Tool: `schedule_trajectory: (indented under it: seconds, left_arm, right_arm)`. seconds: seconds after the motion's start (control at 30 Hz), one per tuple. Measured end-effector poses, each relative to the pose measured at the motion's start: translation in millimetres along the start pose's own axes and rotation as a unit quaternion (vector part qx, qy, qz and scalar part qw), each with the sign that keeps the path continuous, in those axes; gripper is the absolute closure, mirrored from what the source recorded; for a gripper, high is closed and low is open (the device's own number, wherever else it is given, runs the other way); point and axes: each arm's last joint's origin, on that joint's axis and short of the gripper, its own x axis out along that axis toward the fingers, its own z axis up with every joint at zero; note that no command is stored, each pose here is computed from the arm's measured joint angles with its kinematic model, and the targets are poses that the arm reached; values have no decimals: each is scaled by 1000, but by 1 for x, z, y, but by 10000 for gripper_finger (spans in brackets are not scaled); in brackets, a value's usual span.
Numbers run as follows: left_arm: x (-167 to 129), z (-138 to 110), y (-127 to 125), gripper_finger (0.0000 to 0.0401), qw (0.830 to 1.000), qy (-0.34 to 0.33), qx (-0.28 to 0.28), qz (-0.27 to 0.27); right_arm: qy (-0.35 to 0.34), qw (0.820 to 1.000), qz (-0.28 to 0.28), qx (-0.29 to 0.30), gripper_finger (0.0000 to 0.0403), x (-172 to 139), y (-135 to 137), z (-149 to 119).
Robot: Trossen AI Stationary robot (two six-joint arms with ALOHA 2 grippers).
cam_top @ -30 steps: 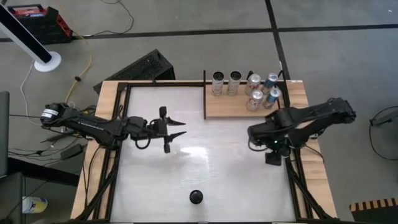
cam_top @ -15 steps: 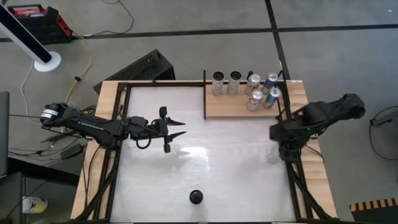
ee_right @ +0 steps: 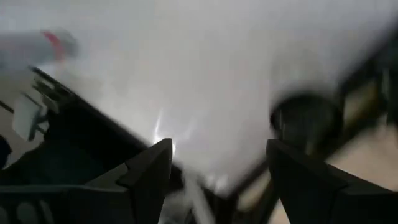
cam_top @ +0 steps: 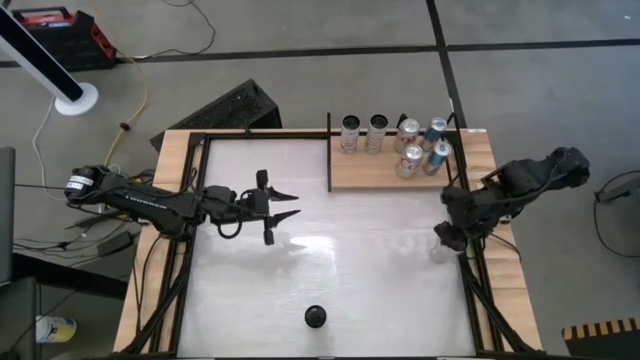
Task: Place canned beverage on shelf
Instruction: Put the white and yellow soda can on the shelf aligned with the other white and yellow soda can
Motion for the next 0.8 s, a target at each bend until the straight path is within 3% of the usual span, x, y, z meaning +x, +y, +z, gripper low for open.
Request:
schedule_trajectory:
  seconds: [0.13,0.2,0.43,0.63,0.7,0.8]
  left_arm:
    - [0,0,-1,262,1000,1,-3,-9]
    - [0,0,-1,262,1000,1,-2,-10]
    - [0,0,-1,262,1000,-1,5,-21]
    - [0,-1,-1,262,1000,0,10,-21]
    - [0,-1,-1,262,1000,2,10,-21]
    - [0,-1,-1,262,1000,2,8,-21]
  right_arm:
    - [109,988,-49,94,120,3,-2,-14]
    - [129,982,-67,117,120,2,-3,-23]
    - [48,987,-18,152,121,-15,-21,-34]
    - [7,990,34,138,121,-25,-43,-31]
    - [-5,988,32,150,121,-19,-50,-29]
    - [14,988,-17,154,121,4,-62,-29]
